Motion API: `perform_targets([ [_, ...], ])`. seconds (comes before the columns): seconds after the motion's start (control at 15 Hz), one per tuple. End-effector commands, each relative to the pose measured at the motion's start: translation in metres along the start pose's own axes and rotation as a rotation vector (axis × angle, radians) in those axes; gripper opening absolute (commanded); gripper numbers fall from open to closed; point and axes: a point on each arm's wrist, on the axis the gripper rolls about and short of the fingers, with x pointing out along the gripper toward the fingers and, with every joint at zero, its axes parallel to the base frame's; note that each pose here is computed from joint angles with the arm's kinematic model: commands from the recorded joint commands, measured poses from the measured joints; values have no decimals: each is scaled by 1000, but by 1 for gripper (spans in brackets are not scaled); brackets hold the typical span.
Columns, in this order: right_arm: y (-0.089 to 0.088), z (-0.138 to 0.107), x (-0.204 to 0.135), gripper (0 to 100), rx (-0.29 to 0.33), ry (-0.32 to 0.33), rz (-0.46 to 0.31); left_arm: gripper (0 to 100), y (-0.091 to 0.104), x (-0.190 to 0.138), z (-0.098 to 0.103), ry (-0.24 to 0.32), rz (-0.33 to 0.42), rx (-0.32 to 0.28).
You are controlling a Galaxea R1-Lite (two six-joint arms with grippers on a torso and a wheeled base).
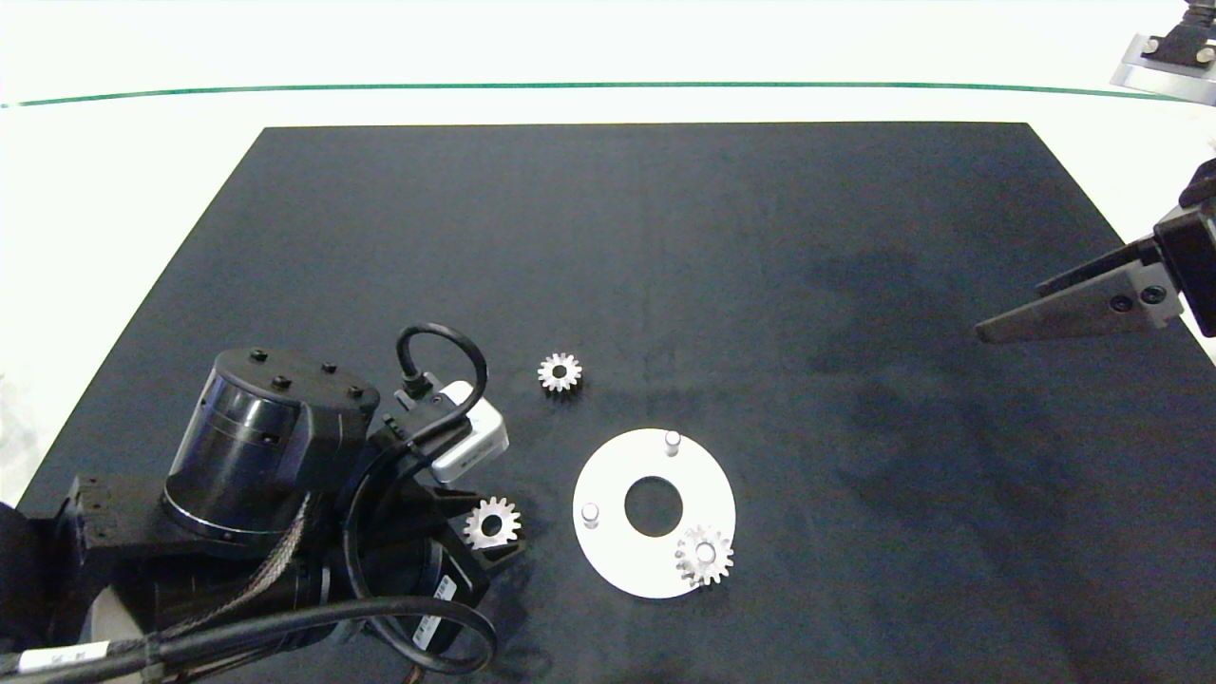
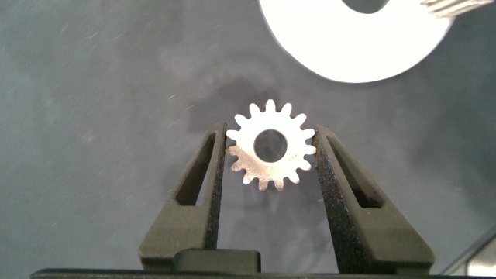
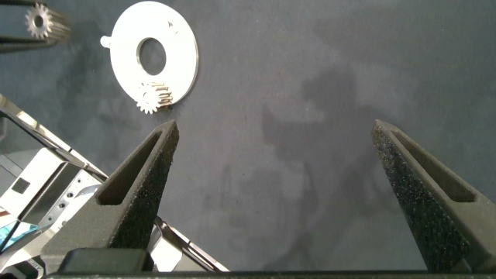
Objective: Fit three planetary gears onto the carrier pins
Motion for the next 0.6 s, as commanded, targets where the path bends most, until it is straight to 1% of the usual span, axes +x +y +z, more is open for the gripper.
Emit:
perform_targets([
  [0.07,0,0,1,100,-1,2,3,22,-11,-2,8,-32,-37,12],
  [0.27,-1,0,0,100,0,-1,0,22,-17,5,16,-46,-48,13],
  [0.4,-4,0,-2,100,12,-3,-15,22,-18,10,21,-80,-47,11],
  [0.6,-7,-1,-3,100,21,-2,-25,22,-24,17,25,-98,-61,12],
])
